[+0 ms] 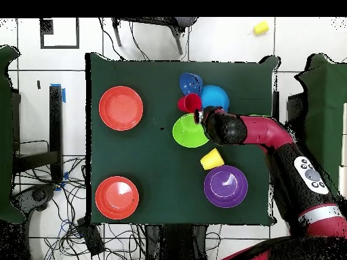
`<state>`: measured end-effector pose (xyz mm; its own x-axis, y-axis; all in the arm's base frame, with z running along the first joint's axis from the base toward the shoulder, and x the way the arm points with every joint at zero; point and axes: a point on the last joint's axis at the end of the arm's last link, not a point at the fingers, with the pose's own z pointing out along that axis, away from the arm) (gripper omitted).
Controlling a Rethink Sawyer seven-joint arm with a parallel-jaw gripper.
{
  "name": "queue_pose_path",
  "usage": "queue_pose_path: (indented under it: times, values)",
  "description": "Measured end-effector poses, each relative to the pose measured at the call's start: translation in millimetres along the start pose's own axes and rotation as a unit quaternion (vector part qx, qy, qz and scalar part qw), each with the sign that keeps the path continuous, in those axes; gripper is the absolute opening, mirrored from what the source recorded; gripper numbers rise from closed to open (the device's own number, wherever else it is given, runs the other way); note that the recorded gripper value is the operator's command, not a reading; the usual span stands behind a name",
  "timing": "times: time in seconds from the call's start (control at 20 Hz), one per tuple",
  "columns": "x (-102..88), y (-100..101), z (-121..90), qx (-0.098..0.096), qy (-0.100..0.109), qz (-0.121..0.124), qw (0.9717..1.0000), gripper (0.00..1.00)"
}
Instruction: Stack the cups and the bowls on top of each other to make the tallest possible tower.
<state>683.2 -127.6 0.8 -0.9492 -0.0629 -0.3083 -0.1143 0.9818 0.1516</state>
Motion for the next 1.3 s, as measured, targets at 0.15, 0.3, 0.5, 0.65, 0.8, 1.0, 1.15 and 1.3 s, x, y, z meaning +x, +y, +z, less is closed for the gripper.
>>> queue_pose_path:
  times: [0.15, 0.3, 0.5, 0.65, 0.8, 1.0, 1.15, 1.3]
  values:
    - [0.9, -5, -2, 0.0, -0.001, 0.004, 1.0, 1.0]
    - [3.2, -14, -4, 0.002, -0.003, 0.012, 0.9999, 1.0]
    - [3.9, -31, -11, 0.002, -0.007, 0.03, 0.9995, 1.0]
    - [3.4, -38, -18, -0.002, -0.003, 0.041, 0.9992, 1.0]
    - [0.5, -42, -30, -0.019, 0.01, 0.057, 0.9982, 1.0]
    - [-1.7, -42, -46, -0.046, 0.04, 0.071, 0.9956, 1.0]
    - [-4.5, -39, -52, -0.055, 0.049, 0.068, 0.9949, 1.0]
    - [-9.5, -32, -57, -0.063, 0.053, 0.063, 0.9946, 1.0]
